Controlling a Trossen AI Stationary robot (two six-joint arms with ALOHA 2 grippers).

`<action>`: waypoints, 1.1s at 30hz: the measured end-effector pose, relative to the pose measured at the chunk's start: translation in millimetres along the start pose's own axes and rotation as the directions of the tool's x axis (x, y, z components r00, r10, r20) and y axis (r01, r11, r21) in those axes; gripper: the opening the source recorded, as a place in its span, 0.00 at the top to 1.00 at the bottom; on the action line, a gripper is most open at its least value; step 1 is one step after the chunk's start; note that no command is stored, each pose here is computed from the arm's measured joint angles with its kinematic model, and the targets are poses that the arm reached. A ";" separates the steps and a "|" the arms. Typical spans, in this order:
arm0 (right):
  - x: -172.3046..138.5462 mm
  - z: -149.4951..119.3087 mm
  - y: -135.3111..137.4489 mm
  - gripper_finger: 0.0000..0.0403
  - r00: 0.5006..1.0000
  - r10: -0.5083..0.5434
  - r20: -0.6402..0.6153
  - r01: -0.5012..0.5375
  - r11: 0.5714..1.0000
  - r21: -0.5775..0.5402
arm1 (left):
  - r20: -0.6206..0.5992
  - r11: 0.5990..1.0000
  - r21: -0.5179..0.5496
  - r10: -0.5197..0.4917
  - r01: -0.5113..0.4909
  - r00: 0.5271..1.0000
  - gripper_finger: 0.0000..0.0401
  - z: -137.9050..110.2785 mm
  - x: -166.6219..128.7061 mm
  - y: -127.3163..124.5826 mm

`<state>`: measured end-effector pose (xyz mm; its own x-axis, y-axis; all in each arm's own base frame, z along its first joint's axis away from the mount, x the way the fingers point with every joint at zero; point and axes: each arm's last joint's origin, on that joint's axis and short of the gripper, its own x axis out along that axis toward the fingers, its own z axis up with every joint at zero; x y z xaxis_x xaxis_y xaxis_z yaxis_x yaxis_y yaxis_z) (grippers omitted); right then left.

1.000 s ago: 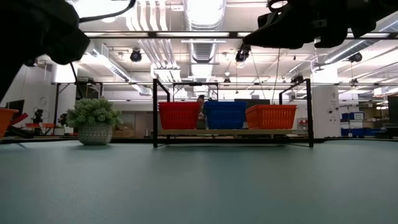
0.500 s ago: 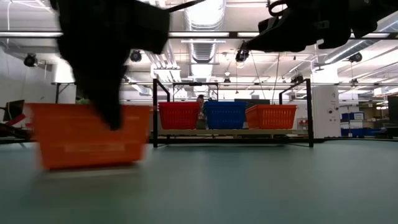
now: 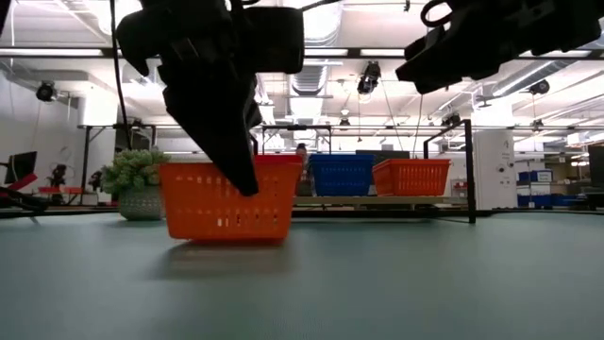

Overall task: Stack baskets on shelf by color
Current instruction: Stack the orange bin on top of the stacked orange bins on the shelf

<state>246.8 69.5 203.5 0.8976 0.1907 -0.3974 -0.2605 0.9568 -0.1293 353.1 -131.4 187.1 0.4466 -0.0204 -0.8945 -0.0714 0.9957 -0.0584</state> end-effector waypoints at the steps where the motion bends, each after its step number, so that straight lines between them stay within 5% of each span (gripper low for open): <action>1: -0.1 0.1 1.4 0.94 1.000 -0.012 -0.002 0.012 1.000 0.015 | 0.003 1.000 0.009 0.002 -0.002 1.000 0.95 0.2 -0.6 0.1; 13: -0.9 3.8 8.1 0.68 0.998 -0.057 0.026 0.055 0.994 0.095 | 0.045 0.991 0.136 0.004 -0.010 0.999 0.73 4.5 -4.2 -0.7; 18: -1.1 7.5 9.0 0.63 0.996 -0.058 0.064 0.050 0.992 0.114 | 0.136 0.966 0.260 -0.025 -0.011 0.990 0.71 11.6 -38.2 1.6; 21: -0.8 9.8 8.6 0.63 0.994 -0.066 0.089 0.056 0.992 0.116 | 0.239 0.954 0.284 0.026 -0.096 0.971 0.71 11.9 -64.2 8.0; 25: 7.5 10.9 9.3 0.63 0.988 -0.073 0.138 0.059 0.993 0.101 | 0.442 0.925 0.309 0.066 -0.221 0.895 0.71 4.8 -98.5 18.5; 33: 52.5 24.1 13.2 0.63 0.996 -0.059 0.067 0.056 0.997 0.049 | 0.724 0.923 0.264 0.001 -0.279 0.690 0.71 -36.6 -128.5 43.5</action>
<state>299.1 97.4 202.8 0.9335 0.1478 -0.3268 -0.1919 0.9756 -0.1070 259.9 -88.7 283.2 0.9537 0.0522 -0.2962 0.0452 0.9488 0.3127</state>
